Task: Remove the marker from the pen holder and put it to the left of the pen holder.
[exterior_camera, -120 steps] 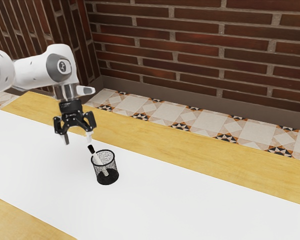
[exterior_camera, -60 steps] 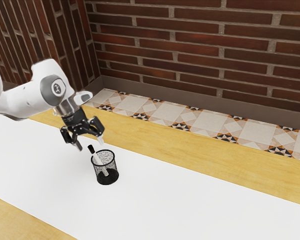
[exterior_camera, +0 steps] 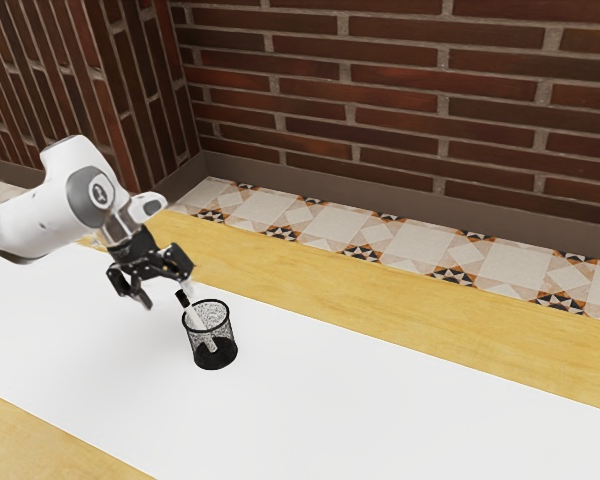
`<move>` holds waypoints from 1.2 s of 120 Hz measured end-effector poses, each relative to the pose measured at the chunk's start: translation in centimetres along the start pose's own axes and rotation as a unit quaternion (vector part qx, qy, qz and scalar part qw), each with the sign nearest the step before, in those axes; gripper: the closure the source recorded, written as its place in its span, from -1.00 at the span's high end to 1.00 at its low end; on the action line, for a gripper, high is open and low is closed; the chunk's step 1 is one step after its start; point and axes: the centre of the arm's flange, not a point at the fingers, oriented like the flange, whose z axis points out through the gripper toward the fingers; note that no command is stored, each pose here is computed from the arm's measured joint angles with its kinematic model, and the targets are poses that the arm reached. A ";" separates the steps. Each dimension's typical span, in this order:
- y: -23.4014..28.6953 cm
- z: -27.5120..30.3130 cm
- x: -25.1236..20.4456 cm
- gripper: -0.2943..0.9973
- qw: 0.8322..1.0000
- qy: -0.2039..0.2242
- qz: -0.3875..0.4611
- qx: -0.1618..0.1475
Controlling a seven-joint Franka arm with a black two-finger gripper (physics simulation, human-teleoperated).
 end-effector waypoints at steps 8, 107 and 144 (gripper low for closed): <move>0.1 -0.7 0.0 0.54 0.999 -0.024 0.020 0.007; 3.8 0.4 0.9 0.00 0.996 -0.056 0.071 0.022; 4.2 0.4 0.9 -0.43 0.996 -0.045 0.068 0.024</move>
